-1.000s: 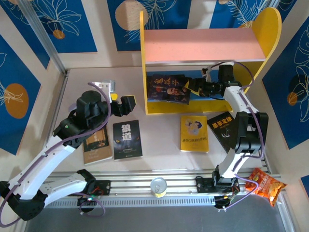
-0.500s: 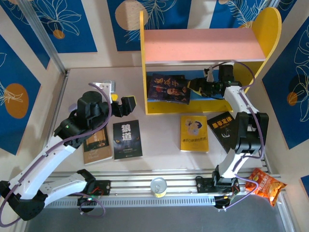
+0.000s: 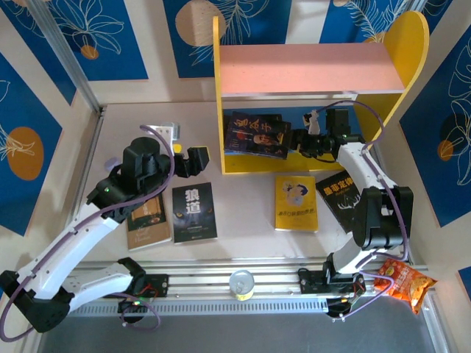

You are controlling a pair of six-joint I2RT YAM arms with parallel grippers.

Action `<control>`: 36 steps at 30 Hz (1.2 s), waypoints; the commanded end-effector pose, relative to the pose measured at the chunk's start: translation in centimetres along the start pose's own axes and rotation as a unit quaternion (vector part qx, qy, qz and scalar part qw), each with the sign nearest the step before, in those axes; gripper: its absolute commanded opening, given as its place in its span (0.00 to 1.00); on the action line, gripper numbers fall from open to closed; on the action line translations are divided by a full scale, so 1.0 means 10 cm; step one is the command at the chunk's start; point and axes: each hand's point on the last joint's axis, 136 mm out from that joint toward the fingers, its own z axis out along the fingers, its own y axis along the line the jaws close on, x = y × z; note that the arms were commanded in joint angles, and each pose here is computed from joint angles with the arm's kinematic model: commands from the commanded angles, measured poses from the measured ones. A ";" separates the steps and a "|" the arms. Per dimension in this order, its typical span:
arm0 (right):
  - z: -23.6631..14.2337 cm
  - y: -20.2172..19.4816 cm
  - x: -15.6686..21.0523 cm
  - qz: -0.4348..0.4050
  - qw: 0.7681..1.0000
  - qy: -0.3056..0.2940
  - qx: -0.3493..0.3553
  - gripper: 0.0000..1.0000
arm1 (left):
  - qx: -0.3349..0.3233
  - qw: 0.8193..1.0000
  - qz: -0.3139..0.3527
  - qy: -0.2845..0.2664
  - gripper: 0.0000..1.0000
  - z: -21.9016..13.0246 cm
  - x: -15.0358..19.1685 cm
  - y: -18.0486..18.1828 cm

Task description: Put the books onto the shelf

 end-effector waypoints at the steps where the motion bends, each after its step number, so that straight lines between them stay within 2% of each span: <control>1: -0.01 0.13 0.01 -0.010 1.000 0.004 -0.009 0.57 | 0.009 1.000 -0.002 -0.011 0.88 -0.04 -0.11 -0.03; 36: 0.20 0.24 -0.32 -0.038 0.999 0.010 -0.029 0.56 | 0.003 1.000 -0.002 -0.008 0.88 -0.04 -0.08 0.00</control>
